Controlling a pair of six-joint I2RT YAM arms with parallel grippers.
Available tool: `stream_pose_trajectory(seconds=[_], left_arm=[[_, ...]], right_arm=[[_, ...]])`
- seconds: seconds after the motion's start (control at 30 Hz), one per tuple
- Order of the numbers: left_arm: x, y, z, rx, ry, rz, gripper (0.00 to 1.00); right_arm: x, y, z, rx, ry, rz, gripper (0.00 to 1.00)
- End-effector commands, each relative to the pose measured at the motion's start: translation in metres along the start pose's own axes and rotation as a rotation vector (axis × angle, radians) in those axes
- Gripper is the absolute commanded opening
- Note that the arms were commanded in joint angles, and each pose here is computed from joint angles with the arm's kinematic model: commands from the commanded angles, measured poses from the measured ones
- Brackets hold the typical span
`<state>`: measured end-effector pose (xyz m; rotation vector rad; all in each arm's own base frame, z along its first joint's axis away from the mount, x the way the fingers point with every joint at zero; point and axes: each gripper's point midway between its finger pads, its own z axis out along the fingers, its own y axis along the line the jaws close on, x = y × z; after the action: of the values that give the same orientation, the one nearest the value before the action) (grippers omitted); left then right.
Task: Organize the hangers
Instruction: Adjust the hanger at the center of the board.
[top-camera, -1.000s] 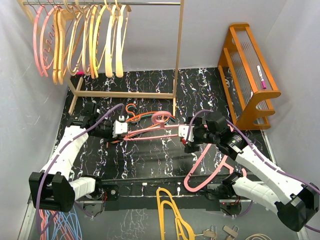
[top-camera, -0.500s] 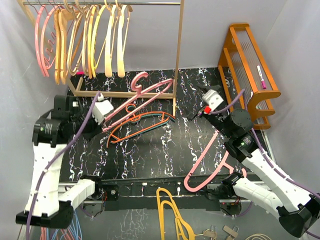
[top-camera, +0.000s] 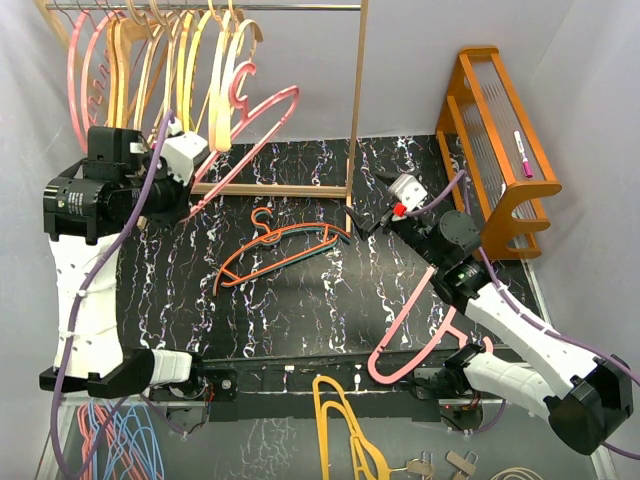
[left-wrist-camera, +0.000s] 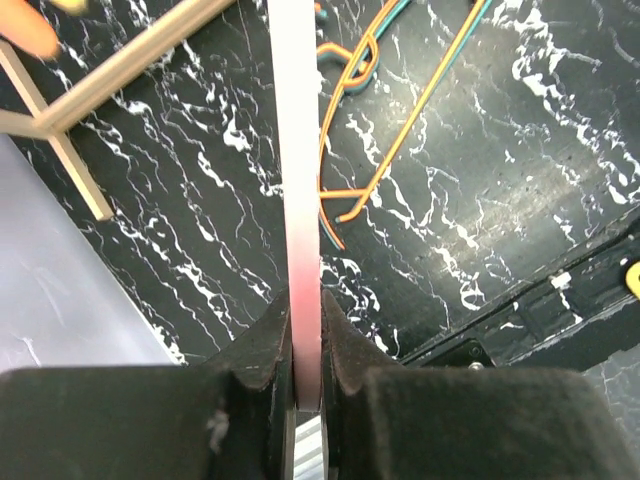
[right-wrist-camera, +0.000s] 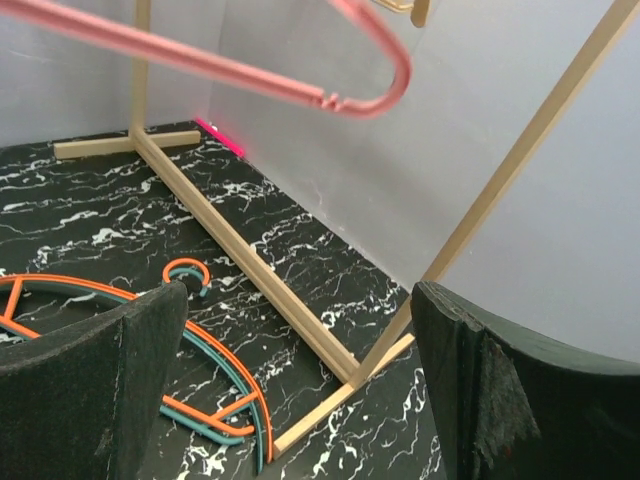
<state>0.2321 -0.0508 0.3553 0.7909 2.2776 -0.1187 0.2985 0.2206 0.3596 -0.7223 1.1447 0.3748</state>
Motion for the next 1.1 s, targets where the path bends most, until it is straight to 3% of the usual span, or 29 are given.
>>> stream_pose_trajectory(seconds=[0.0,0.13,0.27,0.53,0.67,1.07], left_arm=[[-0.029,-0.009,-0.023,0.019,-0.121,-0.024,0.00],[-0.056,-0.022,-0.036,0.088,-0.227,-0.052,0.00],[-0.074,-0.056,-0.043,0.292,-0.293,-0.113,0.00],[-0.002,-0.085,-0.004,0.386,-0.054,-0.246,0.00],[0.006,-0.095,-0.013,0.391,-0.091,-0.266,0.00],[-0.069,-0.076,-0.039,0.376,-0.272,-0.325,0.00]], right_arm=[[-0.022,-0.016,-0.003,0.084,-0.094,-0.028,0.98],[-0.013,-0.011,0.003,0.063,-0.093,0.004,0.98],[-0.007,-0.007,0.022,0.034,-0.087,0.043,0.98],[-0.015,0.003,0.046,-0.049,-0.132,0.061,0.98],[-0.021,0.004,0.063,-0.088,-0.148,0.035,0.98],[-0.022,0.026,0.070,-0.186,-0.209,0.143,0.98]])
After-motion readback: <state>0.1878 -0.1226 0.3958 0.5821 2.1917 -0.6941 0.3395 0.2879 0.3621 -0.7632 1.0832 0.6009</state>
